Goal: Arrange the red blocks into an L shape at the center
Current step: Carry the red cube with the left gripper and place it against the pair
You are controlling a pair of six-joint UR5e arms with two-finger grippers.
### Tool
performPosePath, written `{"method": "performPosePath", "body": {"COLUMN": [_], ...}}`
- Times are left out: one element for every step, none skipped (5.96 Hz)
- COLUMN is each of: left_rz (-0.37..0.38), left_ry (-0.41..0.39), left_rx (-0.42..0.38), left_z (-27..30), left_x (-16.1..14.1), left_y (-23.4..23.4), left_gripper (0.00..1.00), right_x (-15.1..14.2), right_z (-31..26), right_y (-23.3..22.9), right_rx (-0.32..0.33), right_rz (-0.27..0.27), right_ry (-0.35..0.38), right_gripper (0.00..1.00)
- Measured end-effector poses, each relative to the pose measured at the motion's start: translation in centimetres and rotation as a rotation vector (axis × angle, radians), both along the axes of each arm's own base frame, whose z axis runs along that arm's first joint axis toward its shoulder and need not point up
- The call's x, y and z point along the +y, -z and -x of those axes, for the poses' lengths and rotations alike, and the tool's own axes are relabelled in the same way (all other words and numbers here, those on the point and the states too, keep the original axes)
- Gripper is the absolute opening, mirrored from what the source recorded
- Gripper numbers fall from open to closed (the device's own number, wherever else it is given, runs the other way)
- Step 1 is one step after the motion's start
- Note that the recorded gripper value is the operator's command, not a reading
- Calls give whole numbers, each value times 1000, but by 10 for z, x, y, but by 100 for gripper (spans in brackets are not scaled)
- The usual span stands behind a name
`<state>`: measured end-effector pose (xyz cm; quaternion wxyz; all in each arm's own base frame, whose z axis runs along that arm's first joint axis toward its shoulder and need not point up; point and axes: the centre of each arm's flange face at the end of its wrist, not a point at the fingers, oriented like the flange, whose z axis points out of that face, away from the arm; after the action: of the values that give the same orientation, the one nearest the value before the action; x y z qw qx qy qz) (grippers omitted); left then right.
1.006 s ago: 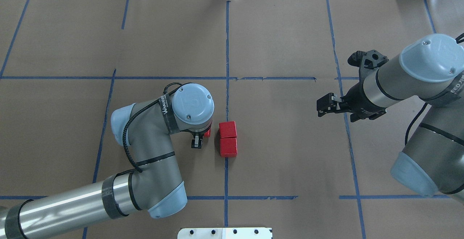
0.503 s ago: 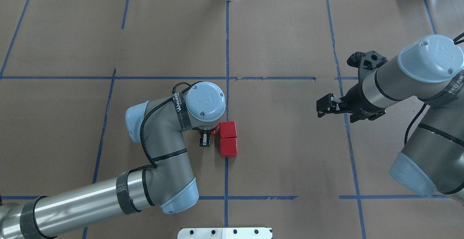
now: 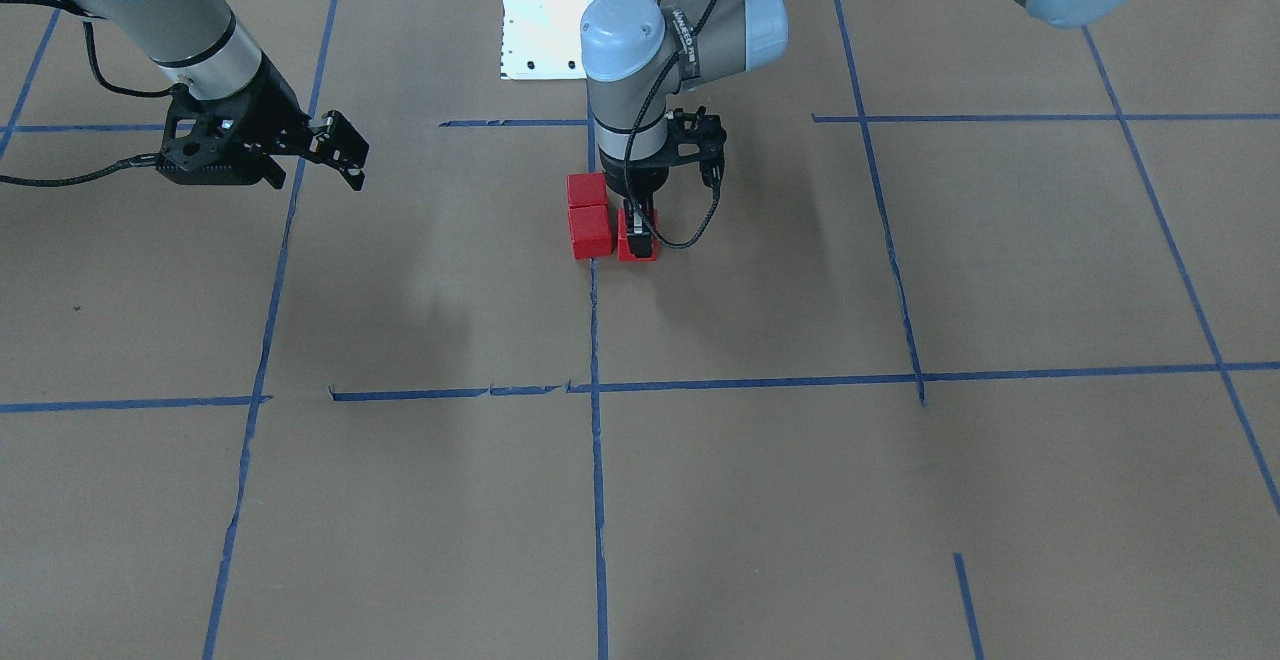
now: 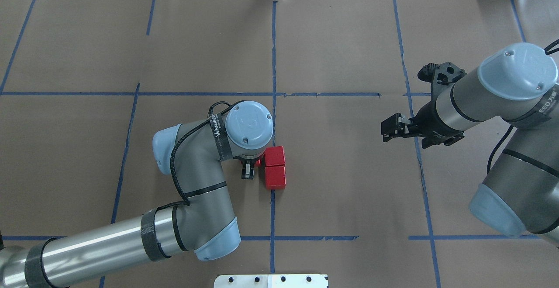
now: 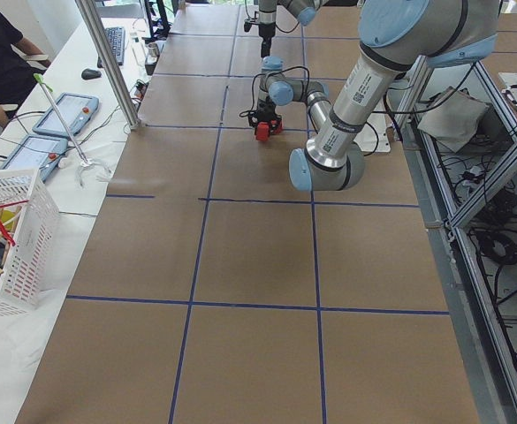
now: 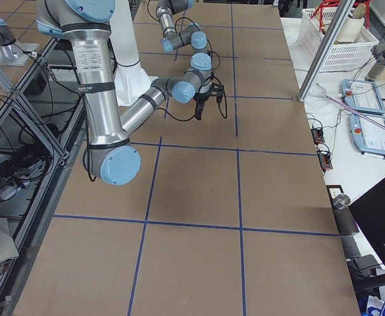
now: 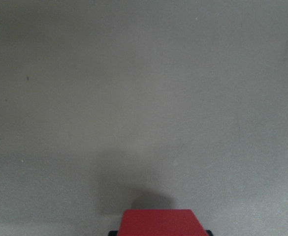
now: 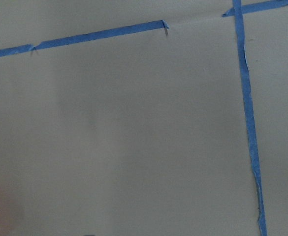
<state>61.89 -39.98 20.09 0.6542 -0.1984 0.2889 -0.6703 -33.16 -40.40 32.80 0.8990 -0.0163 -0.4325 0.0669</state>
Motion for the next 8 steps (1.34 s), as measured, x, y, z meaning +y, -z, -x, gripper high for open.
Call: {"method": "performPosePath", "body": {"left_rz": [1,2,3,3,2,2,3,1], "left_ry": [-2,-4,-8,-10,-12,-13,-16,-16], "left_rx": [2,2,2,3,3,3,-1,3], "left_z": [-1,-3,-4,-5,-5,-6,-6,-6], "left_x": [2,5,8,9,10,10,11,11], "left_y": [1,1,1,1,1,1,-3,-1], "left_gripper": [8,8,9,15,25,99,100,100], "right_x": [0,0,0,0,0,0,0,1], "right_z": [0,0,0,0,0,0,0,-1], "right_y": [0,0,0,0,0,1,2,2], "right_rx": [0,0,1,1,0,-2,-3,-5], "right_rz": [0,1,2,2,1,0,-2,7], "right_ry": [0,-1,0,0,0,-1,-1,-8], "right_gripper": [99,99,99,99,100,100,99,100]}}
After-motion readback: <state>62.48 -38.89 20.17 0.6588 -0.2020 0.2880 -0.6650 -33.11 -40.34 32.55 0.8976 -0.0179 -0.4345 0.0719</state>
